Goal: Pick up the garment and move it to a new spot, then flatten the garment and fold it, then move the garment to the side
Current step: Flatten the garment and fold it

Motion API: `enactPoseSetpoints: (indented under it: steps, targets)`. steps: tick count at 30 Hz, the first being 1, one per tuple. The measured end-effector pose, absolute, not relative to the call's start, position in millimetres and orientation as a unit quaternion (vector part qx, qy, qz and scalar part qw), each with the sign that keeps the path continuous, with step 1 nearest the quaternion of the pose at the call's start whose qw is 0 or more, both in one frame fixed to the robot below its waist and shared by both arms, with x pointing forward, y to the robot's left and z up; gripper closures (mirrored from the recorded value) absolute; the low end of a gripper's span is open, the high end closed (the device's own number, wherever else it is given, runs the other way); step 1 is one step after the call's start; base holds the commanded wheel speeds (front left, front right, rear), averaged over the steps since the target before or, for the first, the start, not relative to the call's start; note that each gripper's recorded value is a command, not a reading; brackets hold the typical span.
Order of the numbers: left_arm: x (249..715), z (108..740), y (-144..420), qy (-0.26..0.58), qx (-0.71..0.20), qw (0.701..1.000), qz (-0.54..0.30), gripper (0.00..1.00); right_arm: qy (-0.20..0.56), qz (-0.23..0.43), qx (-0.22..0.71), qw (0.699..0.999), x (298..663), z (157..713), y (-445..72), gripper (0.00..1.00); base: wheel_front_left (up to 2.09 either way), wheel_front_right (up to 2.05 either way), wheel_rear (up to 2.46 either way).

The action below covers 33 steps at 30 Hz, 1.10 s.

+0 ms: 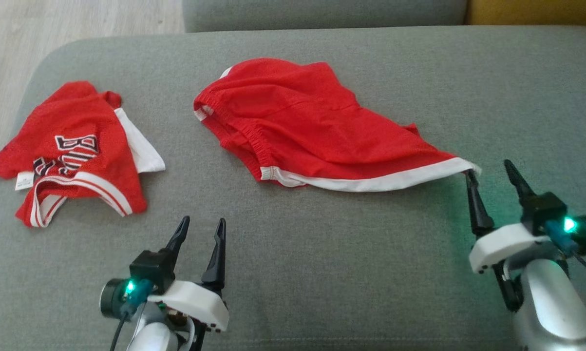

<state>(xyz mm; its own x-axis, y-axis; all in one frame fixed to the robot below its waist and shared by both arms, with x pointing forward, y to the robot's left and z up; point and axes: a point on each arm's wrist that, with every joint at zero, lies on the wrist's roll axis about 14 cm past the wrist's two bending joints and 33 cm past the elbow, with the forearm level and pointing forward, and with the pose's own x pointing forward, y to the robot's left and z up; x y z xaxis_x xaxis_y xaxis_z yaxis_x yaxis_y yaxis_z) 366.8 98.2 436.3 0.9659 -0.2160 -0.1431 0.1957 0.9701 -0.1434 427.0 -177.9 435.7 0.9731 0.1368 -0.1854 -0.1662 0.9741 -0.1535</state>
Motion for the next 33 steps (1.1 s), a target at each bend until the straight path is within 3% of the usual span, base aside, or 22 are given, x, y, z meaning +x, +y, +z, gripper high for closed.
enactPoseSetpoints:
  steps: [10, 33]
  targets:
    - [361, 445, 111, 0.064, -0.051, 0.994, -0.077, 0.0, 0.029, 0.034, -0.034, 0.998, 408, 469, -186, 0.0, 0.0, 0.0, 0.0]
    - [340, 446, 151, 0.059, -0.017, 0.998, -0.005, 0.0, 0.045, 0.069, 0.036, 0.996, 385, 457, -150, 0.0, 0.0, 0.0, 0.0]
